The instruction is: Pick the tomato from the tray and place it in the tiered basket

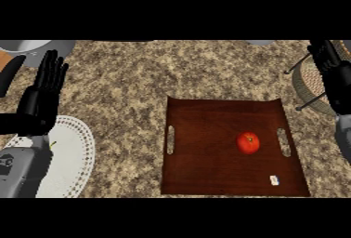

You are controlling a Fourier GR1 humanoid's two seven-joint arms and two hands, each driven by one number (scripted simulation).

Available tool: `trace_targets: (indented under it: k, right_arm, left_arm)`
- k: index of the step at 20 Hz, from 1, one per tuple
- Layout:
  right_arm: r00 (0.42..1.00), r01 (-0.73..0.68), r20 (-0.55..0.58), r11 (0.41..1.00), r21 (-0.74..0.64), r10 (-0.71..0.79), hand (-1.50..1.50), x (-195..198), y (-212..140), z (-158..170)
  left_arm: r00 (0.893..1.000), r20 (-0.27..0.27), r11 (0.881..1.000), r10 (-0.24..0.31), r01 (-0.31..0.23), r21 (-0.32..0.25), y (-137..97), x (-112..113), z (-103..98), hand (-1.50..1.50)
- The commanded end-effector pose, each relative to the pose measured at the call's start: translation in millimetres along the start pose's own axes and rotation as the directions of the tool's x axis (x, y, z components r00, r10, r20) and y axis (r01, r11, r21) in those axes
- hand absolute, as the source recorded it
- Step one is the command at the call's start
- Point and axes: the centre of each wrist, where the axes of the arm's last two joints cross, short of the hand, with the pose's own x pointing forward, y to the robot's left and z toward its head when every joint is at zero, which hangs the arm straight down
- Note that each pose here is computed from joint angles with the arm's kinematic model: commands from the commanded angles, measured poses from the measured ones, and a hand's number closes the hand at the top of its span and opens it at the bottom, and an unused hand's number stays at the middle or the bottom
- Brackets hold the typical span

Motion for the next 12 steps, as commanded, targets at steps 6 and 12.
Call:
trace_targets:
  k: [6, 12]
  right_arm:
    - [0.667, 0.712, 0.09, 0.668, 0.215, -0.74, 1.5, -27.9, 40.1, 2.4]
    - [0.403, 0.899, -0.2, 0.345, 0.271, -0.893, -1.5, -91.0, 66.1, 37.4]
  left_arm:
    - [0.993, -0.111, 0.999, -0.031, 0.03, -0.01, -31.2, -21.9, 18.4, 0.0]
    - [0.987, -0.159, 0.998, -0.029, 0.02, -0.058, -59.4, -24.6, 24.7, 0.0]
